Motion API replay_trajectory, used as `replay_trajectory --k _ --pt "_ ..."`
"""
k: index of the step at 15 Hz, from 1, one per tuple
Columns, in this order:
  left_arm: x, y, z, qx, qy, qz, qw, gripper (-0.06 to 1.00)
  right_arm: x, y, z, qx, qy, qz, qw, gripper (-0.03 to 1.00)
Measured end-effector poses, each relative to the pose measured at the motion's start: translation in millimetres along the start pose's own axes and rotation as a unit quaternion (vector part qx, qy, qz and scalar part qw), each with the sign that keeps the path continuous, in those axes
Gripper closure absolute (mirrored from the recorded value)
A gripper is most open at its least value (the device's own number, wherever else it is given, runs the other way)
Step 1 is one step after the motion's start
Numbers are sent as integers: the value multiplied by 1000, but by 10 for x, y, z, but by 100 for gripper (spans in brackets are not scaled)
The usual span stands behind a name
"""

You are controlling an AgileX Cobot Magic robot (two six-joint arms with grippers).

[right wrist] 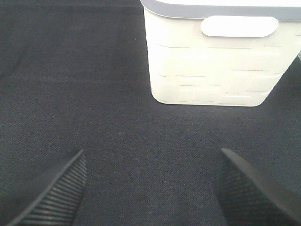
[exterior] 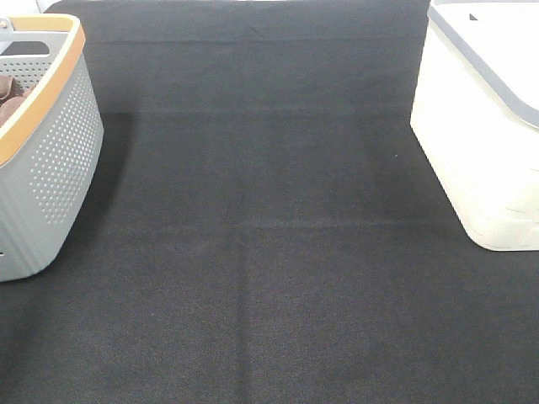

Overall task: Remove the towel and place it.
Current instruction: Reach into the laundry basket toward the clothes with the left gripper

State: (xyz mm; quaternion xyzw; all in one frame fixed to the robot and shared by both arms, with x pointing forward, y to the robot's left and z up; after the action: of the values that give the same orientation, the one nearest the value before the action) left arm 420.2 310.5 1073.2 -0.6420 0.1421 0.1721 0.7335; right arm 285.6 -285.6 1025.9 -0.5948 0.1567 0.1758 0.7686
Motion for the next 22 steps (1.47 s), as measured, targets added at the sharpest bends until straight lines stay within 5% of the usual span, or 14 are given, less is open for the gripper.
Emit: replay_trajectory --k 4,8,16,20,22 --pt "508 -305 25 15 -7 70 997 21 0 0 0 0 0 0 1000 25" --pt "1159 -464 64 40 -22 179 983 21 0 0 0 0 0 0 1000 25" --pt "2024 -726 156 55 -52 263 962 21 0 0 0 0 0 0 1000 25" --pt "2272 -638 582 6 -83 306 948 21 0 0 0 0 0 0 1000 25" --pt "2401 -468 787 -35 -66 326 943 21 0 0 0 0 0 0 1000 25"
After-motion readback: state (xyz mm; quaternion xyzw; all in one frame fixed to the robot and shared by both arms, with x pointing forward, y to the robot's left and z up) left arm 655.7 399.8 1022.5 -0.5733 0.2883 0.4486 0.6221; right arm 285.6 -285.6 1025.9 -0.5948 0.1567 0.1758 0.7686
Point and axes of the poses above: a point on each arm's last joint axis where the gripper is mounted, x pointing out along that axis toward the gripper, z along the wrist's bending axis when the last joint is at zero, y = z × x, the point moved 6 cm from there along x, pointing out along that axis toward the gripper, and after that the axes turned 14 degrees about x, right-handed, at the moved point
